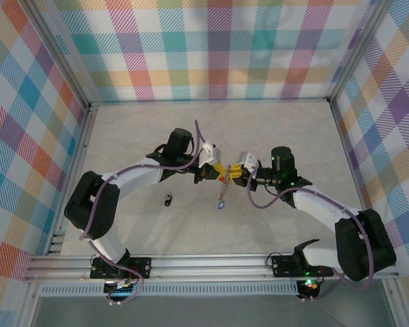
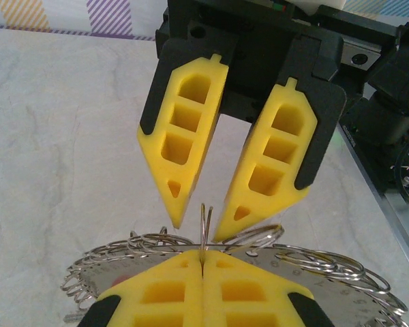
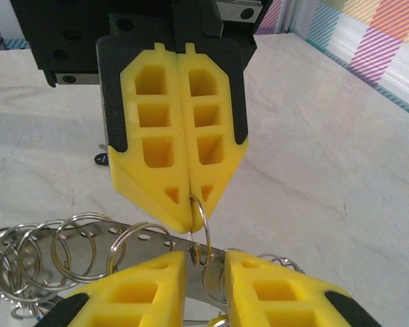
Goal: Put the keys on the keyring
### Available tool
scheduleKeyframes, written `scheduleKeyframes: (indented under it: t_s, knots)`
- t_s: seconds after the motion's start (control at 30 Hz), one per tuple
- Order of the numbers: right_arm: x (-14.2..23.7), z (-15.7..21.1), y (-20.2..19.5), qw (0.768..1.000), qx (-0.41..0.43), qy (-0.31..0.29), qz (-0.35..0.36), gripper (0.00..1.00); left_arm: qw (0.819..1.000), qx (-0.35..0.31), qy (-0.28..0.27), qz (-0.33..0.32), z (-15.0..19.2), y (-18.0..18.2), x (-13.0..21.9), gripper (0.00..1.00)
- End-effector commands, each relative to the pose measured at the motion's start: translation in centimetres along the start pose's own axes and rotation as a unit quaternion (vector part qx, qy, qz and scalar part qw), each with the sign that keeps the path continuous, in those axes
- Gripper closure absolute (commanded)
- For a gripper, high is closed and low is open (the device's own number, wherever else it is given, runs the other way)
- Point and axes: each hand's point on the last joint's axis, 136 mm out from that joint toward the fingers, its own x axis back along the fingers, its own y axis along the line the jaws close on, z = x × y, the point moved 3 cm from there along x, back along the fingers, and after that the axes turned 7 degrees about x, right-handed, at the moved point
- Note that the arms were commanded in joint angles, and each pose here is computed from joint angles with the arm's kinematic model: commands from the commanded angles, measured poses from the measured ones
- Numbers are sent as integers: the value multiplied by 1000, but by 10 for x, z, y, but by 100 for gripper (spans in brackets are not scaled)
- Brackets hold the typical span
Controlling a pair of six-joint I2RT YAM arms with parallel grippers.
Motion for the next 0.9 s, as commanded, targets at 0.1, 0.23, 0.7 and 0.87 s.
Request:
scheduleKeyframes:
  t_s: [0.1, 0.23, 0.7, 0.87]
  knots:
    - [0, -11, 0, 1000, 11, -24, -15, 81, 998, -41, -31, 21, -25, -12, 3, 100]
    - [0, -10, 1, 999, 11, -24, -18, 86, 998, -43, -34, 30, -25, -15, 3, 100]
    - [5, -14, 8, 999, 29, -16, -39, 100, 996, -65, 3, 56, -20, -25, 5, 75]
    - [7, -16, 11, 998, 38, -8, -50, 100, 994, -67, 32, 84, -17, -33, 8, 0]
